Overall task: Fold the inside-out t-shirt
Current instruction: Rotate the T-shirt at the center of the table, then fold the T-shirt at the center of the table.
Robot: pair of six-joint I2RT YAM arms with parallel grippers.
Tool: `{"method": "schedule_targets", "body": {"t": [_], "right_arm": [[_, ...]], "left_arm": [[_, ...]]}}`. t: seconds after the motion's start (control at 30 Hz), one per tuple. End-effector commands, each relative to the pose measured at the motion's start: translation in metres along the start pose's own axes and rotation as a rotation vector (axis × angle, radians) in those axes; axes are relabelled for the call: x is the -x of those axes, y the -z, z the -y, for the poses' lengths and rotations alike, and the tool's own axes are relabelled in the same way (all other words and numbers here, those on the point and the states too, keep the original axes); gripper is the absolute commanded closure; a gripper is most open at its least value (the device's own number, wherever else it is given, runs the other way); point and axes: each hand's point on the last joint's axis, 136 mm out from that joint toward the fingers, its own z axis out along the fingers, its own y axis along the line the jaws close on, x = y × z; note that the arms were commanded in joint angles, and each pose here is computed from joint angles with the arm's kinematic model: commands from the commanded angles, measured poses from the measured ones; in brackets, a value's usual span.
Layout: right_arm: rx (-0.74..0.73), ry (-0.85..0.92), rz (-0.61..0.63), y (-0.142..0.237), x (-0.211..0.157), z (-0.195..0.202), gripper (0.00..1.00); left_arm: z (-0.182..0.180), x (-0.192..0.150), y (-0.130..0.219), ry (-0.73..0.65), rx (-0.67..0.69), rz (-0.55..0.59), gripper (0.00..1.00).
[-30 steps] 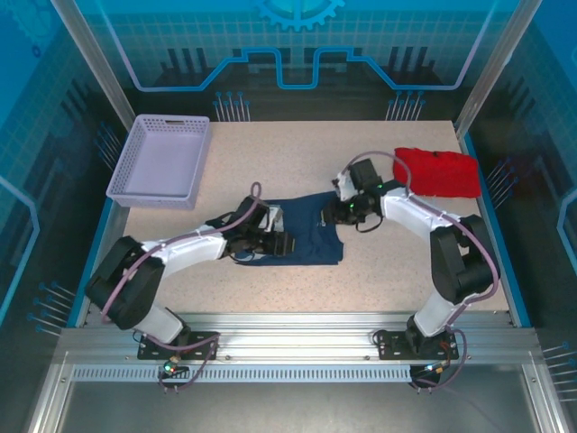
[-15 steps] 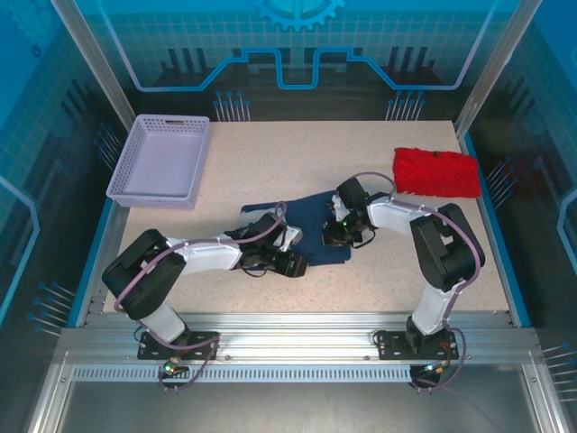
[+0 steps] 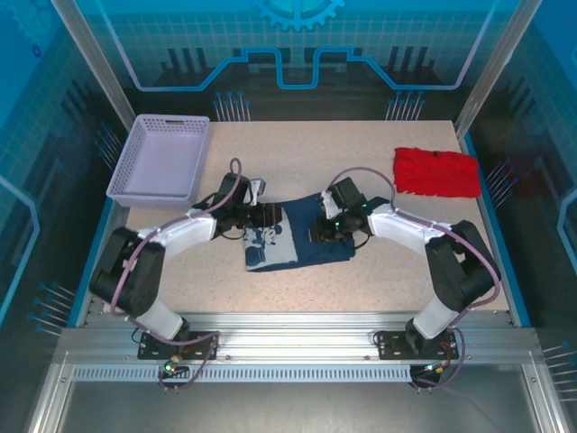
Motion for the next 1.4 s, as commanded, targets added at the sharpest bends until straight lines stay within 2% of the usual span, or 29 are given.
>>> {"method": "schedule_targets", "body": {"t": [0.0, 0.13, 0.3, 0.33, 0.43, 0.57, 0.63, 0.7, 0.8, 0.97, 1.07, 1.1, 1.23, 1.37], "right_arm": [[-0.052, -0.091, -0.069, -0.020, -0.016, 0.020, 0.75], [-0.153, -0.111, -0.160, -0.027, -0.035, 0.054, 0.76], [-0.323, -0.055, -0.211, -0.016, -0.025, 0.096, 0.75], [-0.376, -0.029, -0.218, -0.014, -0.019, 0.105, 0.75], [-0.402, -0.001, -0.187, -0.016, 0.012, 0.110, 0.75], [-0.361, 0.019, -0.099, -0.015, 0.064, 0.096, 0.75], [-0.342, 0.042, -0.055, -0.008, 0.088, 0.086, 0.74], [-0.311, 0.080, -0.006, 0.005, 0.105, 0.073, 0.73], [-0.267, 0.100, 0.073, 0.027, 0.114, 0.062, 0.68], [-0.228, -0.061, 0.135, 0.045, 0.113, 0.100, 0.45], [-0.209, -0.144, 0.151, 0.046, 0.113, 0.118, 0.30], [-0.217, -0.157, 0.150, 0.046, 0.112, 0.123, 0.28], [-0.221, -0.178, 0.126, 0.038, 0.110, 0.130, 0.25], [-0.212, -0.197, 0.108, 0.028, 0.107, 0.132, 0.25]], "left_arm": [[-0.030, 0.008, -0.012, 0.067, 0.096, -0.045, 0.39], [-0.052, -0.015, -0.028, 0.088, 0.144, -0.151, 0.39], [-0.040, -0.060, -0.019, 0.079, 0.079, -0.189, 0.39], [-0.031, -0.070, -0.017, 0.058, 0.062, -0.190, 0.38], [-0.009, -0.103, -0.009, 0.019, 0.034, -0.195, 0.38], [0.031, -0.137, 0.001, -0.025, -0.052, -0.191, 0.38], [0.053, -0.140, 0.007, -0.067, -0.123, -0.176, 0.37], [0.069, -0.128, 0.016, -0.109, -0.187, -0.132, 0.35], [0.069, -0.085, 0.029, -0.135, -0.173, -0.013, 0.33], [0.026, -0.001, 0.023, -0.001, -0.105, 0.085, 0.32], [0.009, 0.034, 0.007, 0.030, -0.078, 0.070, 0.25], [0.006, 0.044, 0.002, 0.034, -0.076, 0.072, 0.23], [-0.010, 0.066, -0.030, 0.030, -0.053, 0.001, 0.19], [-0.013, 0.076, -0.054, 0.001, -0.045, -0.059, 0.20]]}}
